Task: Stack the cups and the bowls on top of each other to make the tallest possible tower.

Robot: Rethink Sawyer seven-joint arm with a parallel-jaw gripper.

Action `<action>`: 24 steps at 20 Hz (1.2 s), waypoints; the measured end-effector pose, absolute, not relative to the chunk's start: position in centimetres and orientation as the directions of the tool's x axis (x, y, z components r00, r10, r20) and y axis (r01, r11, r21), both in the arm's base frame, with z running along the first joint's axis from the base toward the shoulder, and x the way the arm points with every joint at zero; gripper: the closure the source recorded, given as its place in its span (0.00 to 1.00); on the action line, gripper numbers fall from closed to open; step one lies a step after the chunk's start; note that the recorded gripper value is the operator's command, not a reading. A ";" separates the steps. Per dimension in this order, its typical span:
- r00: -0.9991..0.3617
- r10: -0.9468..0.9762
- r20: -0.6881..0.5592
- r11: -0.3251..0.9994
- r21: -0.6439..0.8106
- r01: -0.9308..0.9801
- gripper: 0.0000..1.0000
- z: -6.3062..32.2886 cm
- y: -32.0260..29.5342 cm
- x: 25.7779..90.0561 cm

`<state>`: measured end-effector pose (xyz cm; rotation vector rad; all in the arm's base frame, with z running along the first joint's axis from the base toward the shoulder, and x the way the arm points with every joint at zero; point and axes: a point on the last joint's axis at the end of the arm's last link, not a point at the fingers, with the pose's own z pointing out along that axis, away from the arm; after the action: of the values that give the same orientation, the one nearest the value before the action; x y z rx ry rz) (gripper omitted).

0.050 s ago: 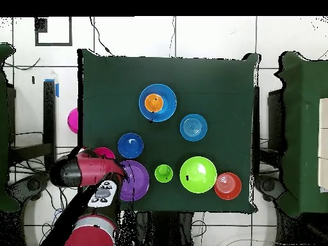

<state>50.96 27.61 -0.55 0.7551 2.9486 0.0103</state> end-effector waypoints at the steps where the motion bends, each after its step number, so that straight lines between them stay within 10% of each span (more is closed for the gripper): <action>1: -0.871 0.481 -0.096 0.876 0.028 0.481 0.00 -0.8 27.4 51.0; 24: -0.868 0.485 -0.105 0.874 0.017 0.486 0.00 -3.7 28.7 50.7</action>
<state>50.69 28.67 -3.68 0.7641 2.9376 -0.0148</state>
